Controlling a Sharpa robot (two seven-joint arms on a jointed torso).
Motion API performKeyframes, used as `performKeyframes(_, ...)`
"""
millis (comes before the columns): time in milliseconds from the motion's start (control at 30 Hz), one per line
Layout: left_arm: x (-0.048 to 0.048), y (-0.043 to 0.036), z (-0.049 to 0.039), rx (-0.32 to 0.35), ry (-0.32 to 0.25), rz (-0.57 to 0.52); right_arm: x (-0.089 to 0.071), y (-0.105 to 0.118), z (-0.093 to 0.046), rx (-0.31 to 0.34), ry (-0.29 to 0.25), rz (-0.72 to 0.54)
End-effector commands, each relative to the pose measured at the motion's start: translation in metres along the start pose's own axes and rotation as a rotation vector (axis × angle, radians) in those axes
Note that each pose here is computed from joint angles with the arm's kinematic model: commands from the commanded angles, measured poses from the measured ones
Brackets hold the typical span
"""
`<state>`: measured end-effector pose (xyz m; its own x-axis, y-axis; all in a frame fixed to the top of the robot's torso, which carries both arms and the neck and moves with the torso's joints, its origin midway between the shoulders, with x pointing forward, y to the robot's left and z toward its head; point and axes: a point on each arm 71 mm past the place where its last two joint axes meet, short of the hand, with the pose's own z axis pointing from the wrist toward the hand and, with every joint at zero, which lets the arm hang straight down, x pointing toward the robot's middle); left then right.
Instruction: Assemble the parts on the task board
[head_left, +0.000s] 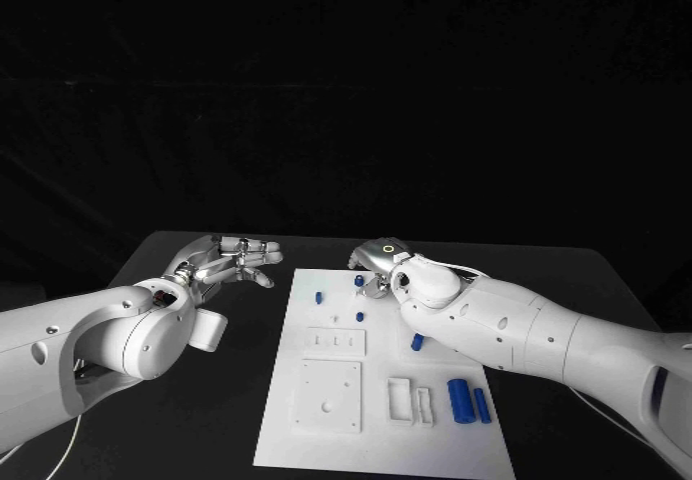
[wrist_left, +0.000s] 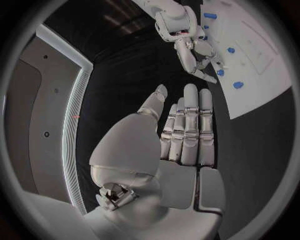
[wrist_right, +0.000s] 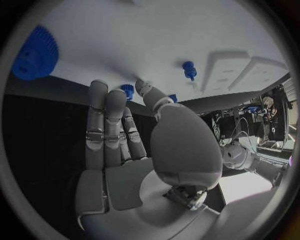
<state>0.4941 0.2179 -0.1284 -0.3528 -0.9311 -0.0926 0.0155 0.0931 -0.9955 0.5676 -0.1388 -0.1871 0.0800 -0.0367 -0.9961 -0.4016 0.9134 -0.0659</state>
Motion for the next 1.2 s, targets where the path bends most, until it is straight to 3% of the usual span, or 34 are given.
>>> performKeyframes(33,-0.0004,-0.0020,0.0005,0.009,0.004,0.002,-0.005,-0.006,-0.006,0.005,-0.030,0.027)
performKeyframes(333,-0.0061,-0.0022,-0.0002,0.010,-0.010,0.005,-0.037,-0.046,-0.028,0.073,-0.084,0.102)
performKeyframes(600,-0.0100,-0.0023,0.0000,0.012,-0.019,0.008,-0.059,-0.082,-0.047,0.134,-0.065,0.180)
performKeyframes(833,-0.0112,-0.0021,0.0012,0.014,-0.022,0.010,-0.057,-0.100,-0.052,0.163,0.019,0.233)
performKeyframes(1200,-0.0115,-0.0020,0.0028,0.016,-0.019,0.012,-0.044,-0.105,-0.047,0.176,0.130,0.260)
